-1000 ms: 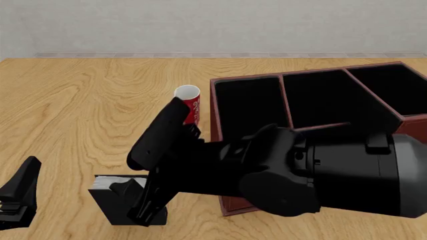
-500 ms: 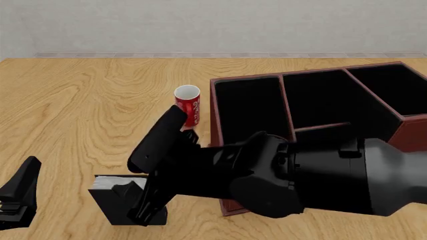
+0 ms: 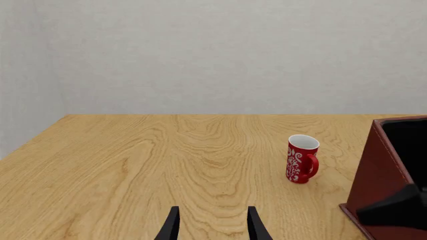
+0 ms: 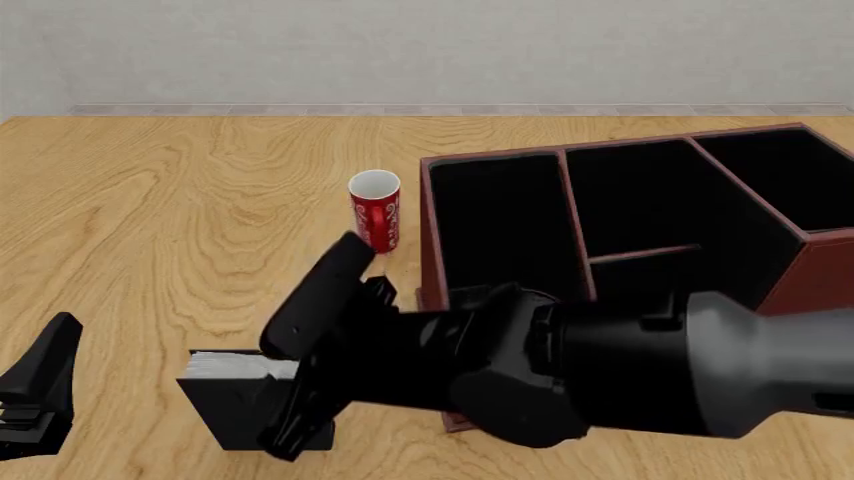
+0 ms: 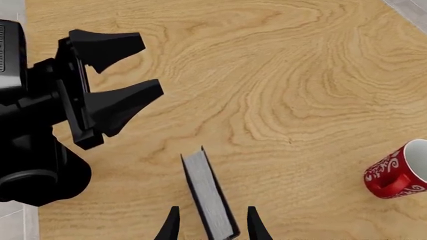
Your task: Pick up the book and place it in the left compartment of the caddy.
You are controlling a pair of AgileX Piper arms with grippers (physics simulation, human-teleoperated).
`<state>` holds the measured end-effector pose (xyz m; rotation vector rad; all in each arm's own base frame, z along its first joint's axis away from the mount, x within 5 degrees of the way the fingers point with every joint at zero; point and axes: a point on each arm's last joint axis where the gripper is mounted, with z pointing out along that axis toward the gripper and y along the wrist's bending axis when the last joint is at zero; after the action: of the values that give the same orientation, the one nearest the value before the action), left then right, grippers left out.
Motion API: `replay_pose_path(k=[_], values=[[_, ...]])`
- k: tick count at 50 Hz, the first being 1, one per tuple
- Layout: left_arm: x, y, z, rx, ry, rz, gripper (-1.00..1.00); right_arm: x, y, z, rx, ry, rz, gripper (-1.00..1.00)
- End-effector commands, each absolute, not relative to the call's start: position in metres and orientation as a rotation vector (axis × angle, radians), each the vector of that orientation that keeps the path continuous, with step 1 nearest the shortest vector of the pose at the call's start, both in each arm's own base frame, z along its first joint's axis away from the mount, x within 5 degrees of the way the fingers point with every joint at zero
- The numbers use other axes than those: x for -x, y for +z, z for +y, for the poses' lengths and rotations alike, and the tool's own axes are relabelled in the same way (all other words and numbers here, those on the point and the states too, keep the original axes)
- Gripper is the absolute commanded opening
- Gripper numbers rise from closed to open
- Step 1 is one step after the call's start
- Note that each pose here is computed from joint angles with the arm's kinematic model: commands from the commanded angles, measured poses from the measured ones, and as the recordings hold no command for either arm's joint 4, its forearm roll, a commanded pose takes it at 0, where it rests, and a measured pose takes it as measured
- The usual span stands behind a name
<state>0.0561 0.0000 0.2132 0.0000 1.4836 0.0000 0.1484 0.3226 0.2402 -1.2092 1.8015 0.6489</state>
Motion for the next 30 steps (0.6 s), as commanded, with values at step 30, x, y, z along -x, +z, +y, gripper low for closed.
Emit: replay_pose_path(k=[30], values=[[-0.056, 0.213, 0.000, 0.000, 0.000, 1.484, 1.00, -0.153, 0.217, 0.324, 1.178, 0.654, 1.857, 1.00]])
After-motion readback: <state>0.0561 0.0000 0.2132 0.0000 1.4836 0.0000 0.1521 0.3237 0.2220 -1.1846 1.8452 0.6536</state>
